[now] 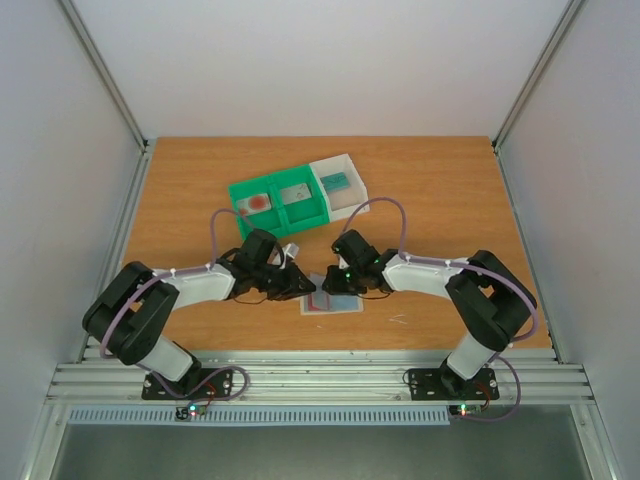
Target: Take the credit cards out of the card holder
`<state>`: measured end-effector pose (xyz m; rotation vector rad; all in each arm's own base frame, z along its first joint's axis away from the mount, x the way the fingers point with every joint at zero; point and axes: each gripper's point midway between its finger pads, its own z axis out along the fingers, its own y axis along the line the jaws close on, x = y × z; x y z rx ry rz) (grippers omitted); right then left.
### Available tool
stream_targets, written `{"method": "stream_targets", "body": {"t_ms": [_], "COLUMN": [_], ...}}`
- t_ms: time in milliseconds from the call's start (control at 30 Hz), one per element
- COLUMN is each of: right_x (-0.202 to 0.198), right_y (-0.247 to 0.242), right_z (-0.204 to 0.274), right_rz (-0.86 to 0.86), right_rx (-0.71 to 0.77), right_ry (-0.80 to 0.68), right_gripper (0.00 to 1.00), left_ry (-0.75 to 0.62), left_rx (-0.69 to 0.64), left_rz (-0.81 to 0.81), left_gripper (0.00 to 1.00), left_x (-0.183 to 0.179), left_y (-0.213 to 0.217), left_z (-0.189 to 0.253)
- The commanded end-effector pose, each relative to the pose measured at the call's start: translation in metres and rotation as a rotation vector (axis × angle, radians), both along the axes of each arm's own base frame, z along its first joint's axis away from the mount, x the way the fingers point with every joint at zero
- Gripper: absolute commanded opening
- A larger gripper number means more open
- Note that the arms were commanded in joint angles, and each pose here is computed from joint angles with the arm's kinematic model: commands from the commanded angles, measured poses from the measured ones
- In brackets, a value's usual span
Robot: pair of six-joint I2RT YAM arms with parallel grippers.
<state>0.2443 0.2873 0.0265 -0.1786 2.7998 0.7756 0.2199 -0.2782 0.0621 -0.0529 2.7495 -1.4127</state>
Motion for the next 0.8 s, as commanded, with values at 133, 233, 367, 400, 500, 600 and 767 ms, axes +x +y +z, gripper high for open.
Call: {"method": "stream_targets", "body": {"t_ms": [133, 233, 367, 400, 500, 600, 767], "right_x": [0.023, 0.034, 0.041, 0.040, 0.028, 0.016, 0.003], "right_y": [-0.032, -0.045, -0.064, -0.065, -0.054, -0.037, -0.017], "right_z": [0.024, 0.034, 0.045, 0.046, 0.046, 0.042, 0.029], "right_rz": [-0.073, -0.108, -0.143, -0.139, -0.088, -0.056, -0.005], "right_rx": [-0.062, -0.066, -0.080, -0.076, -0.008, 0.089, 0.085], "right_ry": [-0.113, -0.132, -0.150, -0.150, -0.096, -0.037, 0.020], "right_gripper": [0.27, 0.29, 0.30, 0.30, 0.30, 0.28, 0.26], "left_ry": [-0.059, -0.070, -0.056, -0.062, -0.081, -0.069, -0.035], "left_rx": [-0.001, -0.003, -0.022, -0.021, 0.018, 0.080, 0.073], "left_rz": [-0.025, -0.041, -0.056, -0.051, -0.035, -0.035, 0.013], "left_gripper": [0.28, 0.30, 0.31, 0.31, 0.34, 0.36, 0.37], "left_x": [0.008, 0.010, 0.012, 0.013, 0.014, 0.011, 0.015], "left_y": [-0.018, -0.025, -0.036, -0.035, -0.029, -0.017, 0.001], "left_z": [0.011, 0.009, 0.005, 0.006, 0.011, 0.003, -0.005]}}
